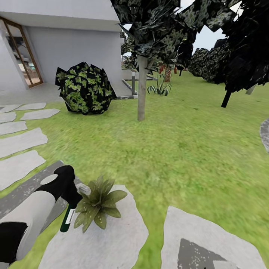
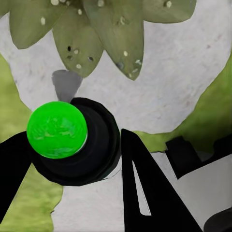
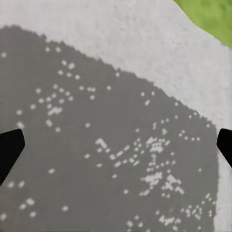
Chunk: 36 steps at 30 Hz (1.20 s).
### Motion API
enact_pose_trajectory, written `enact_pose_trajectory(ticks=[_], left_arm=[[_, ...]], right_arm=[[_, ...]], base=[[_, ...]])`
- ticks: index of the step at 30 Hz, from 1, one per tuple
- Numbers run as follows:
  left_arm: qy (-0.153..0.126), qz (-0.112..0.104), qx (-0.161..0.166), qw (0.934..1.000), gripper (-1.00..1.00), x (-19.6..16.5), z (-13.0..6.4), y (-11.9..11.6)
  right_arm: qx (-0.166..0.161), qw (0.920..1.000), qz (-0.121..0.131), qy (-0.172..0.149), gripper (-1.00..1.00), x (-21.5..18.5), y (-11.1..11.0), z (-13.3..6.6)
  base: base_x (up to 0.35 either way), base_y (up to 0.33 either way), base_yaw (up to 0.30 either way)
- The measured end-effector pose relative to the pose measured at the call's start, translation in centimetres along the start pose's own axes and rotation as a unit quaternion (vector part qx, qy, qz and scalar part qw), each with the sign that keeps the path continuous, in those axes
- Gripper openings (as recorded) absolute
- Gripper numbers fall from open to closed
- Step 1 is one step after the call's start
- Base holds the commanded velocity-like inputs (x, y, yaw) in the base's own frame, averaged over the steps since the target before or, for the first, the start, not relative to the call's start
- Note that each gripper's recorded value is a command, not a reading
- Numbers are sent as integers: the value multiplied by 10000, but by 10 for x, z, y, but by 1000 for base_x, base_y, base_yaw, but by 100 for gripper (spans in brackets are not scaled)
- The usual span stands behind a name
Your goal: Pick up the pesticide atomizer in the garden and spray insectifuge to fully cover both potted plants in the garden.
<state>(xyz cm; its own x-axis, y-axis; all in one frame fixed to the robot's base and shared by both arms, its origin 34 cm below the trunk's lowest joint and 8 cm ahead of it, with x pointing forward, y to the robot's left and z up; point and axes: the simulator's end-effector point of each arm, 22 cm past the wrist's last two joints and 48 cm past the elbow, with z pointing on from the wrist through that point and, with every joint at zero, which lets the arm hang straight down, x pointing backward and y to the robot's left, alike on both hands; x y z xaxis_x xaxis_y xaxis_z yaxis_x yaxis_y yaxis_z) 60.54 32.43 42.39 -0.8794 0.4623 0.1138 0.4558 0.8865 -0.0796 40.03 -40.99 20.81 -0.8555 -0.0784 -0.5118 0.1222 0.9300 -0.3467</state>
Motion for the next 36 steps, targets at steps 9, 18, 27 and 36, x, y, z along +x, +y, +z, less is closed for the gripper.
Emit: enact_pose_trajectory(ticks=[9, 18, 27, 36], left_arm=[[106, 20, -178, 9998, -100, 4, -1, 8], [260, 18, -405, 9988, -100, 11, -2, 18], [268, 12, -420, 9988, -100, 12, -2, 20], [238, 20, -430, 9988, -100, 9, -4, 20]], right_arm=[[-2, 10000, 0, 4, 100, 0, 0, 0], [-1, 10000, 0, 3, 100, 0, 0, 0], [-5, 10000, 1, 4, 100, 0, 1, 0], [-9, 10000, -4, 3, 100, 0, 1, 0]], base=[[50, -261, 276], [122, -239, 126], [183, -69, 92], [2, 0, 274]])
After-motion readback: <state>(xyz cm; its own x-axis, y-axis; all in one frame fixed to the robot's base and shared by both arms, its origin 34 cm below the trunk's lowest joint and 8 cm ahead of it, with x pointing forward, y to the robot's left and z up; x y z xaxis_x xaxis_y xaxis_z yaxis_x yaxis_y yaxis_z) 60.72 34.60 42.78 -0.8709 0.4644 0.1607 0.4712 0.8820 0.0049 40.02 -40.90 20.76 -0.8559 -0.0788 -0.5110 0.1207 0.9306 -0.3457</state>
